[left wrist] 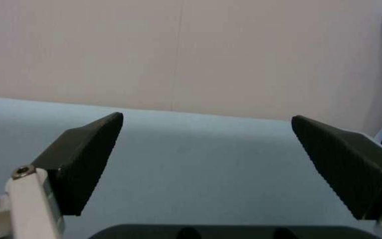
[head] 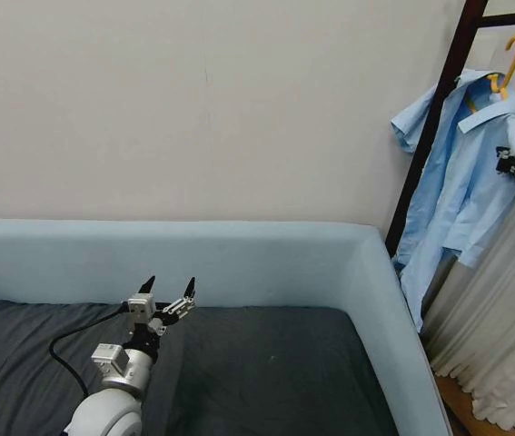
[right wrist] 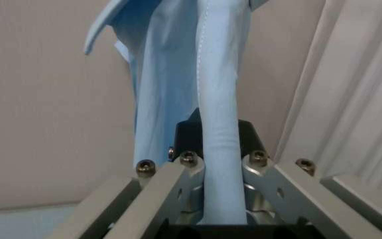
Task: Pick up the clothes from the sofa and hang them on the clothes hanger.
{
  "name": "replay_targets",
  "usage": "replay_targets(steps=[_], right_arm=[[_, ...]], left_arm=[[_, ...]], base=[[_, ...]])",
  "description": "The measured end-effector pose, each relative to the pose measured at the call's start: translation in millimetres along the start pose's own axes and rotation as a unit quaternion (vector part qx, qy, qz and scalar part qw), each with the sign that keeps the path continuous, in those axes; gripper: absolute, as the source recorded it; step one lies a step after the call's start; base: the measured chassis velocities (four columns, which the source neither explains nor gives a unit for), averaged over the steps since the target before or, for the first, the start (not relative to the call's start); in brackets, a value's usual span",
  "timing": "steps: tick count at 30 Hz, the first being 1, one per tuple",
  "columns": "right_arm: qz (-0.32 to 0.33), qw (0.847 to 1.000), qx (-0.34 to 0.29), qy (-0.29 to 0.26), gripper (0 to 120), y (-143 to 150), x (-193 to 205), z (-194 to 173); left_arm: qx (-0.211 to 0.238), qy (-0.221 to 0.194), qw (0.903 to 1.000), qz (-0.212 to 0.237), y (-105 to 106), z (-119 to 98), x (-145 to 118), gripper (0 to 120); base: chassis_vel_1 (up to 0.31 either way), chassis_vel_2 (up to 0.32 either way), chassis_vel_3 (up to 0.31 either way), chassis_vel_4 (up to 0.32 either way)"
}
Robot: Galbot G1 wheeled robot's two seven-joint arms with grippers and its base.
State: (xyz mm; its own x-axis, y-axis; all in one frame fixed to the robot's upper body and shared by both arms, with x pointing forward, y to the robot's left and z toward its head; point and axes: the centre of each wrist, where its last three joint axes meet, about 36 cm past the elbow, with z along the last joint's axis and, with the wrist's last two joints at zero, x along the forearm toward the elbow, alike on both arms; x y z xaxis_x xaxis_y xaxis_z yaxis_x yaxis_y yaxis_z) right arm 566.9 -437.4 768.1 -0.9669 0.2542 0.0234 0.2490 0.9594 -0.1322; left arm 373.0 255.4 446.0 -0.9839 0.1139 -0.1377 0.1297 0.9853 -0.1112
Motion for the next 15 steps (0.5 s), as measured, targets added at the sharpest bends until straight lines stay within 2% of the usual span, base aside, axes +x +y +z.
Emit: replay_targets(steps=[9, 15], right_arm=[[0.019, 0.999, -0.012, 0.034, 3, 16.4, -16.2, -49.4], [0.020, 0.999, -0.010, 0.039, 3, 19.1, -18.8, -67.0]], left_arm=[[-0.001, -0.003, 1.0000, -0.005, 3.5, 2.5, 0.4, 100], [0.000, -0.003, 1.0000, -0.008, 3.9, 5.1, -1.7, 100]], base=[[0.000, 0.000, 0.000, 0.000], [0.000, 0.000, 0.000, 0.000]])
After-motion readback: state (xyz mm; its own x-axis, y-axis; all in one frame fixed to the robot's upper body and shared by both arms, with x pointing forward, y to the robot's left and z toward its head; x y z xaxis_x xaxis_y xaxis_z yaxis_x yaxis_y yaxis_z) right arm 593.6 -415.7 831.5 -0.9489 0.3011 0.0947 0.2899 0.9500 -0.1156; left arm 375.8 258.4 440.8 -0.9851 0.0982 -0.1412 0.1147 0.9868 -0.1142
